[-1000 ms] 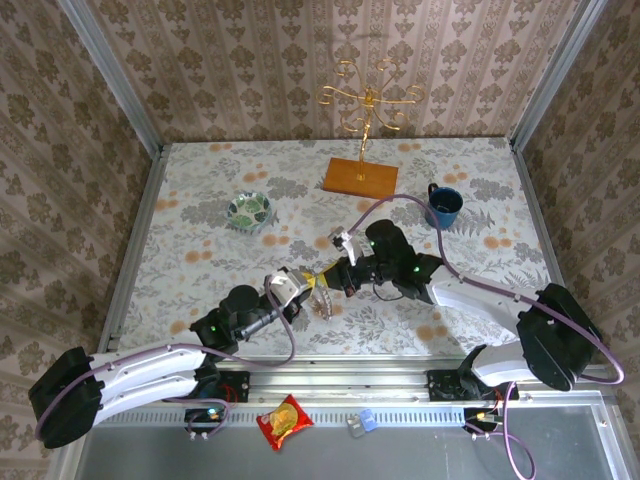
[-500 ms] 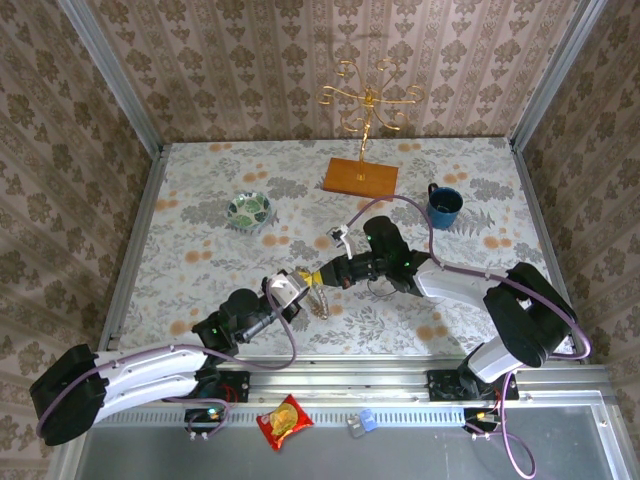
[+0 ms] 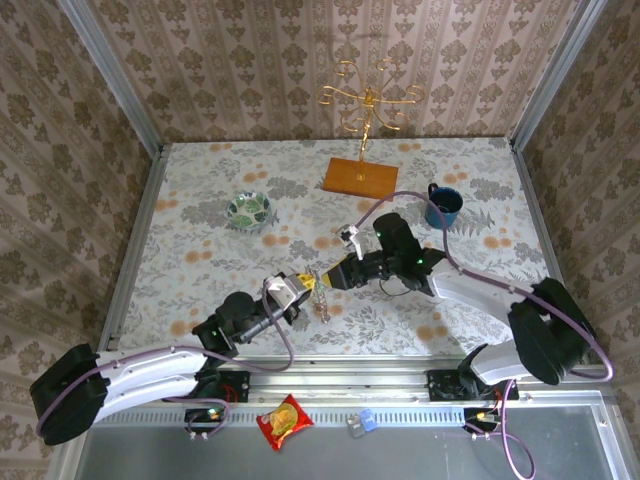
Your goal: Put the keys on the keyring
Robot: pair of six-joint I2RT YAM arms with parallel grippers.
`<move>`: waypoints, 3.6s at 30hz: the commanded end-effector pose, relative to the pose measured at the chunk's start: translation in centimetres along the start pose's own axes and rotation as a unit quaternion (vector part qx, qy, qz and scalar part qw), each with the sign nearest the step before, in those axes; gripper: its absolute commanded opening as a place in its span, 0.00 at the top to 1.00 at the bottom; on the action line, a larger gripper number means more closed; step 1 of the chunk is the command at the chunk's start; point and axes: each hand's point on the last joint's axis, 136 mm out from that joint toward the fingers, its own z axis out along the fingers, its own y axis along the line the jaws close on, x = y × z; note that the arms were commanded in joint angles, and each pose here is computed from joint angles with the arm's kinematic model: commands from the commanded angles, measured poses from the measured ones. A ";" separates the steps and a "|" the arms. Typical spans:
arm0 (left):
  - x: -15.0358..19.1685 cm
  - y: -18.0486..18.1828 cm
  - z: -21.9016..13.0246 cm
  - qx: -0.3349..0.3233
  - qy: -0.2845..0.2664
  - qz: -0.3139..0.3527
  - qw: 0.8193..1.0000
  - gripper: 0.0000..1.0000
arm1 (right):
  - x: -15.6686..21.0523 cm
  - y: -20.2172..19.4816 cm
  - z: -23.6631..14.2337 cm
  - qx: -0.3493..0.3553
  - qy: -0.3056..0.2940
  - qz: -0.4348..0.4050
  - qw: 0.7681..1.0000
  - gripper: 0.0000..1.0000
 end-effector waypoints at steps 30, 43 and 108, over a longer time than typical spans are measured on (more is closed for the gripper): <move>-3.6 -1.7 -1.3 0.105 -0.096 -0.081 0.987 1.00 | -0.5 5.8 0.4 -0.107 -0.053 -0.248 0.961 0.95; -1.1 -1.7 -0.7 0.101 -0.008 -0.063 0.993 0.83 | 0.9 5.4 -0.7 -0.072 0.006 -0.305 0.950 1.00; -0.9 -3.5 -0.7 0.171 0.004 -0.055 0.984 1.00 | 2.3 2.9 -0.5 0.022 0.052 -0.279 0.959 0.96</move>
